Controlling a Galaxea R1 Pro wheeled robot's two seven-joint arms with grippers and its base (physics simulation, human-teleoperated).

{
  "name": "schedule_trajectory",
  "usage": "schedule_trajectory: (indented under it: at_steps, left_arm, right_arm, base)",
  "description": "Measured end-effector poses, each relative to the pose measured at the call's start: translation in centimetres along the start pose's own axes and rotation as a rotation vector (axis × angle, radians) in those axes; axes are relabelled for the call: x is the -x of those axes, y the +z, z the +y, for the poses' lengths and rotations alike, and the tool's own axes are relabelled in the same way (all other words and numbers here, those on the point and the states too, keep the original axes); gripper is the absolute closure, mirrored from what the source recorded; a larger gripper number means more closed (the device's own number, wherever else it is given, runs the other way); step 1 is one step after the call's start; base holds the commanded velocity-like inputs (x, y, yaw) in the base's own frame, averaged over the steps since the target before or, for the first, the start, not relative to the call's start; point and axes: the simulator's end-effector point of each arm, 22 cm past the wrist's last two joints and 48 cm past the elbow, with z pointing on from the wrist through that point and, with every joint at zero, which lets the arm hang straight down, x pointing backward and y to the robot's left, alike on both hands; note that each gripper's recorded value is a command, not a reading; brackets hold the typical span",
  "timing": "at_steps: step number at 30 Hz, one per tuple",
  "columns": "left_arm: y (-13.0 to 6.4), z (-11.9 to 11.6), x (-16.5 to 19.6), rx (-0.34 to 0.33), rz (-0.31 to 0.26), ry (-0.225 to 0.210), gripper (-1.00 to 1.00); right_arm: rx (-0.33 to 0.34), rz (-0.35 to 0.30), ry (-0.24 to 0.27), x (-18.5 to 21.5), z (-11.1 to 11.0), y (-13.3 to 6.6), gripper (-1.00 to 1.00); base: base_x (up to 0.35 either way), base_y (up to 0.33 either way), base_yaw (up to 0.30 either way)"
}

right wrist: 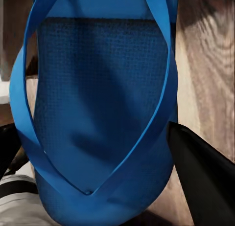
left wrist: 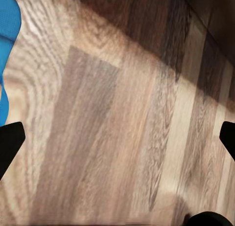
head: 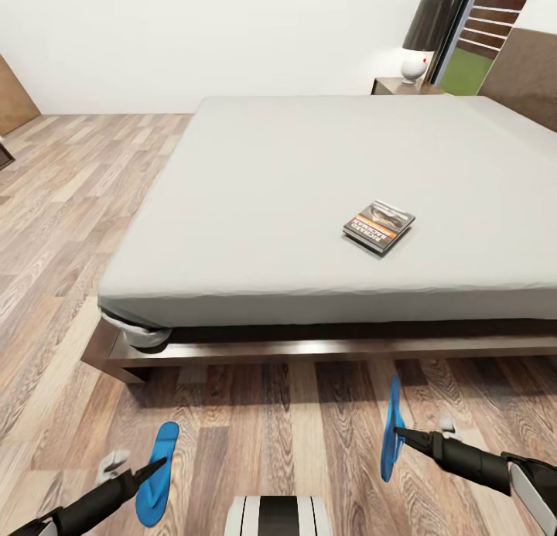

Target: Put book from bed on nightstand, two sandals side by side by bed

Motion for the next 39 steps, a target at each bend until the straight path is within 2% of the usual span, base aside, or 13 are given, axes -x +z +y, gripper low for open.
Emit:
schedule_trajectory:
  at_steps: [1,3,6,9,13,14,17,20,22,25,30,39]
  left_arm:
    - [0.0,0.0,-0.1,0.000,0.000,-0.002,-1.00]
    - [-0.1,0.1,-0.2,0.002,0.001,-0.004,-1.00]
    - [-0.1,0.2,-0.2,0.002,0.000,-0.005,-1.00]
    - [-0.2,0.2,-0.1,0.002,-0.001,-0.005,-1.00]
    - [-0.4,0.4,0.1,0.006,-0.004,-0.004,-1.00]
    - [-0.4,0.4,0.1,0.007,-0.004,-0.003,-1.00]
    - [-0.5,0.5,0.1,0.008,-0.004,-0.002,-1.00]
    - [-1.1,1.0,0.7,0.020,-0.009,0.002,-1.00]
    - [-1.3,1.2,0.8,0.024,-0.009,0.004,-1.00]
    - [-1.4,1.4,0.9,0.027,-0.010,0.005,-1.00]
    - [-1.4,1.4,1.0,0.028,-0.011,0.005,-1.00]
    - [-1.4,1.4,0.9,0.030,-0.011,0.005,-1.00]
  right_arm:
    - [-0.021,0.016,-0.008,-0.4,-0.5,0.0,1.00]
    - [-0.153,0.065,-0.040,-1.4,-3.3,-0.3,1.00]
    - [-0.316,0.085,-0.063,-1.5,-6.8,-1.1,1.00]
    - [-0.376,0.087,-0.067,-1.5,-8.0,-1.6,1.00]
    - [-0.592,0.079,-0.087,-0.9,-12.2,-3.8,1.00]
    - [-0.676,0.076,-0.096,-0.7,-13.7,-4.9,1.00]
    - [-0.774,0.062,-0.104,-0.1,-15.1,-6.2,1.00]
    - [-0.933,0.036,-0.149,1.7,-16.6,-8.5,1.00]
    - [-1.009,0.029,-0.155,2.1,-17.4,-9.8,1.00]
    - [-1.053,0.032,-0.165,2.2,-17.8,-10.5,1.00]
    - [-1.121,0.076,-0.232,2.3,-18.5,-11.8,1.00]
    - [-1.133,0.088,-0.247,2.2,-18.6,-11.9,1.00]
  base:
    - [0.000,0.000,0.000]
    - [0.000,0.000,0.000]
    - [0.000,0.000,0.000]
    - [0.000,0.000,0.000]
    - [0.000,0.000,0.000]
    - [0.000,0.000,0.000]
    - [0.000,0.000,0.000]
    - [0.000,0.000,0.000]
    - [0.000,0.000,0.000]
    - [0.000,0.000,0.000]
    - [0.000,0.000,0.000]
    - [0.000,0.027,0.000]
